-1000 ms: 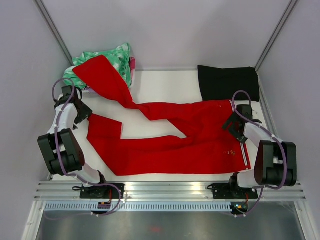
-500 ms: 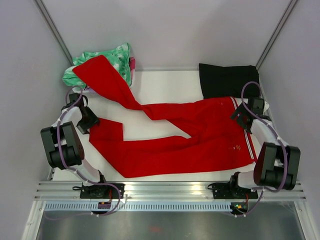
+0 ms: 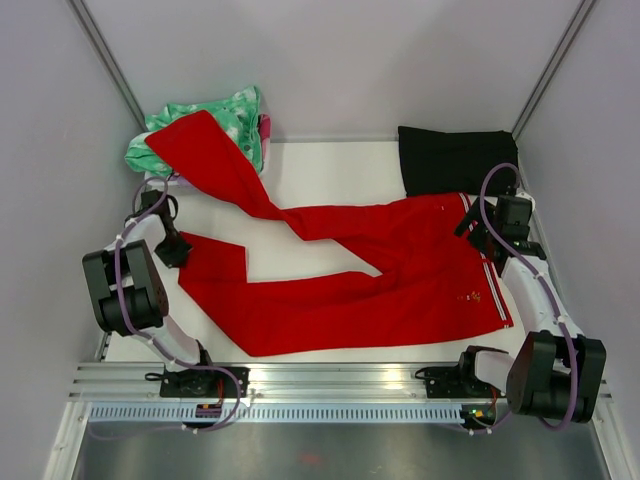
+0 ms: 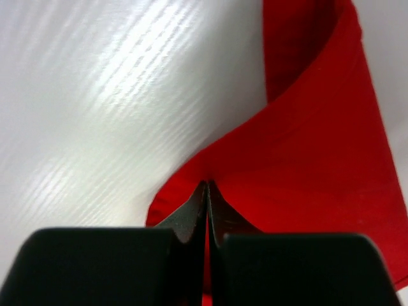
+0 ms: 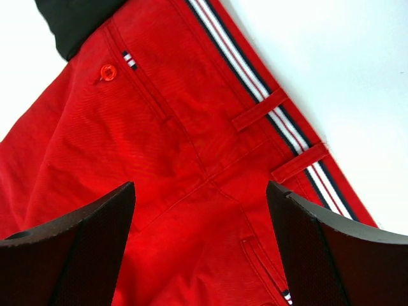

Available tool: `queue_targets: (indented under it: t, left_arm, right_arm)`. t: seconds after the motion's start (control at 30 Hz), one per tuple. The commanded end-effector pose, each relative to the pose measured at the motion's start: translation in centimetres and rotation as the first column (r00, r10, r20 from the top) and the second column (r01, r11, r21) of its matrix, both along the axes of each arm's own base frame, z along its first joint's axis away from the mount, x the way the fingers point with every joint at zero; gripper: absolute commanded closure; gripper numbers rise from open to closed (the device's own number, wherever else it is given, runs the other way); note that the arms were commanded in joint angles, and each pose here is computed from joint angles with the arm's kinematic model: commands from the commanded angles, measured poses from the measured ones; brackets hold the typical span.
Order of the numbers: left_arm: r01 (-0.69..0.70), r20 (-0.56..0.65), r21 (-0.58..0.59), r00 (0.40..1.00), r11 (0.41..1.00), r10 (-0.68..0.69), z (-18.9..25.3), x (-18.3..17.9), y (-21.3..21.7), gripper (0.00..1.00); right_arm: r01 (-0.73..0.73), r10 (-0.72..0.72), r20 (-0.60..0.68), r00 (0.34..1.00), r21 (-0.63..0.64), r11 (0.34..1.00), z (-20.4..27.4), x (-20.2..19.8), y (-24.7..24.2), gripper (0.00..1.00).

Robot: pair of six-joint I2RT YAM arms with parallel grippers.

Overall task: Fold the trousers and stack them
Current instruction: Flatten the trousers out

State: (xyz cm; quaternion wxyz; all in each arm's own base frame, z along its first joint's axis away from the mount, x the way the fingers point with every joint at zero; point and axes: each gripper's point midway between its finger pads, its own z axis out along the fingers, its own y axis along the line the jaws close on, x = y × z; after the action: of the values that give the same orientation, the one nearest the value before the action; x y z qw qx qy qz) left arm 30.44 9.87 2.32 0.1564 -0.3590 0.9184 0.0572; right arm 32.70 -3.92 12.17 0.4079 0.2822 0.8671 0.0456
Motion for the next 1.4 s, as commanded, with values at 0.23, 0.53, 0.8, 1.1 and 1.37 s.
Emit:
queue_targets:
  t: [0.23, 0.53, 0.8, 1.1, 1.37]
  left_arm:
    - [0.024, 0.075, 0.174, 0.996, 0.985, -0.037, 7.5, 0.1, 2.6, 0.29]
    - [0.145, 0.182, 0.096, 0.970, 0.985, -0.160, 2.7, 2.1, 1.4, 0.14]
    - [0.290, 0.371, 0.126, 0.873, 0.949, -0.317, 3.5, 6.3, 0.4, 0.17]
    - [0.347, 0.394, 0.056, 0.854, 0.936, -0.340, 1.3, 7.6, -0.7, 0.38]
    - [0.342, 0.413, 0.067, 0.846, 0.937, -0.338, 2.2, 8.0, -0.5, 0.85]
  right_arm:
    - [-0.110, 0.109, 0.065, 0.992, 0.020, 0.994, 1.4, 1.5, 2.4, 0.09]
    - [-0.180, 0.177, 0.088, 0.980, 0.034, 0.983, 1.7, 2.0, 4.9, 0.07]
    - [-0.199, 0.193, 0.090, 0.977, 0.064, 0.978, 1.5, 1.6, 5.7, 0.07]
    - [-0.200, 0.195, 0.068, 0.978, 0.069, 0.977, 1.0, 1.2, 5.7, 0.07]
    - [-0.218, 0.213, 0.064, 0.975, 0.085, 0.972, 0.9, 1.7, 6.2, 0.07]
